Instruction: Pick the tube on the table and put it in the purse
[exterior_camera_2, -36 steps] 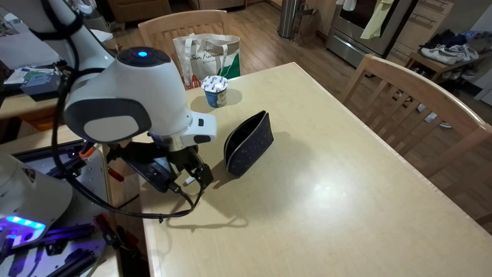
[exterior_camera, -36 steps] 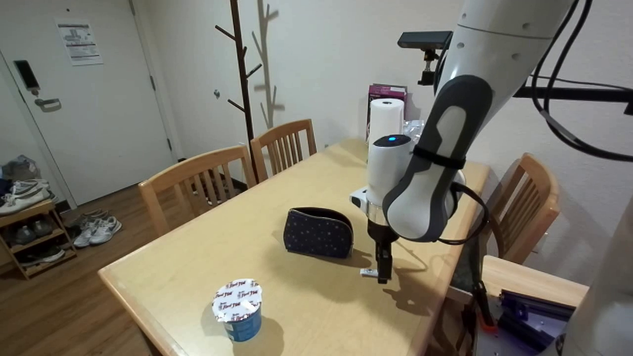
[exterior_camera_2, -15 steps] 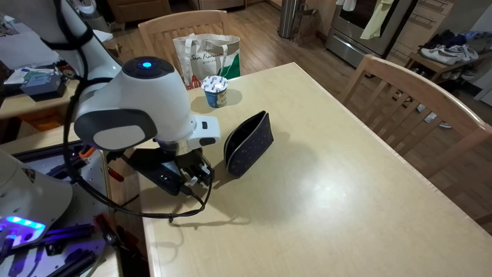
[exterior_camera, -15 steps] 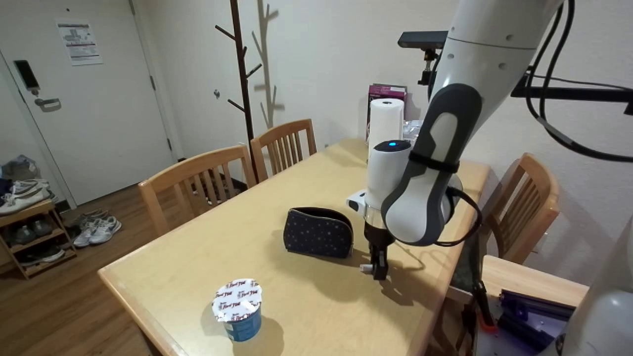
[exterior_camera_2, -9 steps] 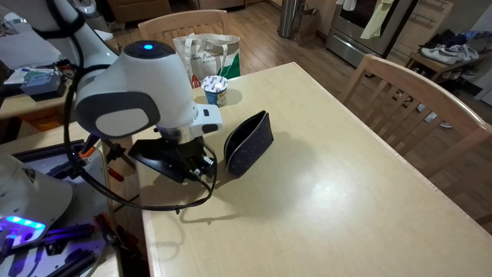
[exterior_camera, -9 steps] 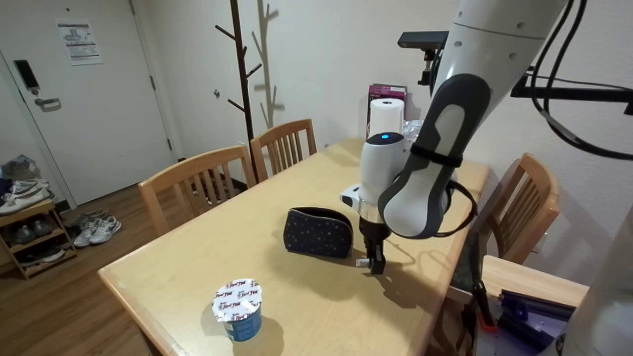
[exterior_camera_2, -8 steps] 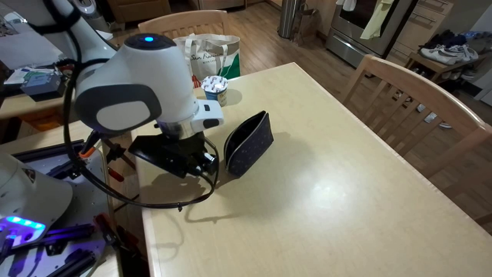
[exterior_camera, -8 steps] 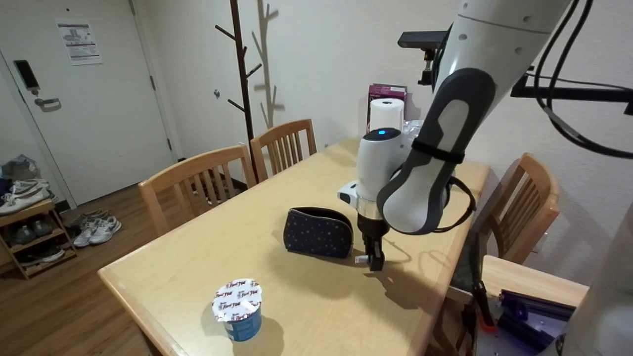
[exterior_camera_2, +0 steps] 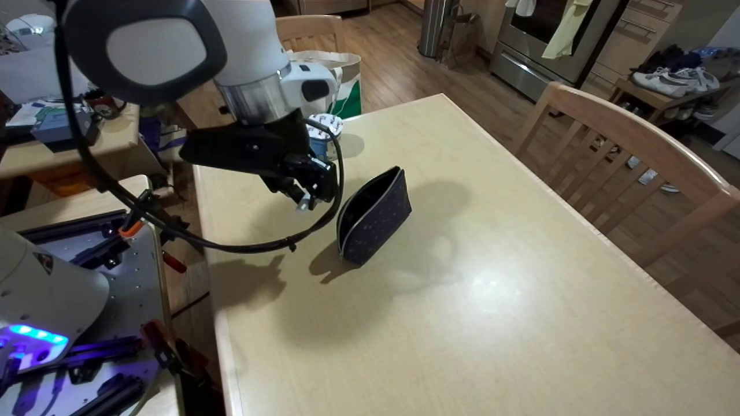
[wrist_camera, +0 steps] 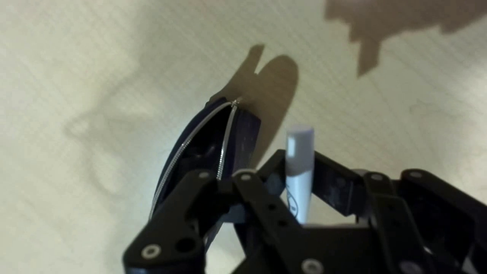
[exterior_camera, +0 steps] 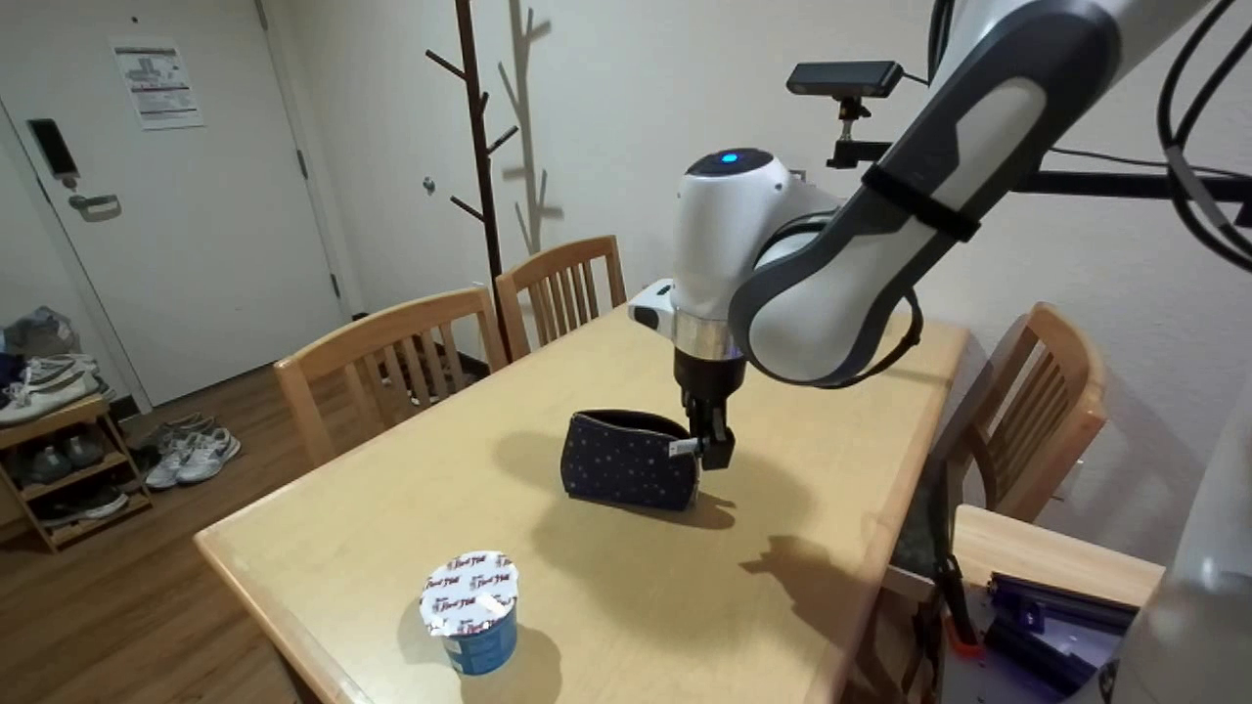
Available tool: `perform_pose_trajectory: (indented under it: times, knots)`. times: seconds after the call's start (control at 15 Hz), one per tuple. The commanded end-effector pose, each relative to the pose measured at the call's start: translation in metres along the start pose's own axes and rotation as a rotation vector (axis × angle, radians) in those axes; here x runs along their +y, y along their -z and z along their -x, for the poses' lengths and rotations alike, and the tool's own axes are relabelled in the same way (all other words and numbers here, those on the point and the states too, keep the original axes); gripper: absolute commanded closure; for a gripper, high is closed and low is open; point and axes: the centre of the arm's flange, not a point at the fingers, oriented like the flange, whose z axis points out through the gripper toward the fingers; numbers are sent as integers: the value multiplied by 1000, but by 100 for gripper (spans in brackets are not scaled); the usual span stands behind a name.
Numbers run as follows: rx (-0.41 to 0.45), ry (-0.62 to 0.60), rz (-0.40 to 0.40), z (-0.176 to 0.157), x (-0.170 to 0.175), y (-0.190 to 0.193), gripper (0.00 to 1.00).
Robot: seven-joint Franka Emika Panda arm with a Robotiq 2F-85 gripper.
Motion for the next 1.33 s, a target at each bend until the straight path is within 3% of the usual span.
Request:
perform_pose_trajectory:
  times: [0.0,0.07,0.13,0.33,0.6,0.87,1.27]
  knots:
    - [2,0,3,0,0,3,83]
    - [3,0,4,0,-1,4,83]
    - [2,0,3,1,-1,3,96]
    - [25,-59,59,-3,11,11,96]
    - [53,-40,113,-13,42,17,96]
    - [126,-85,49,-13,67,-8,96]
    - [89,-155,-31,-14,84,-45,96]
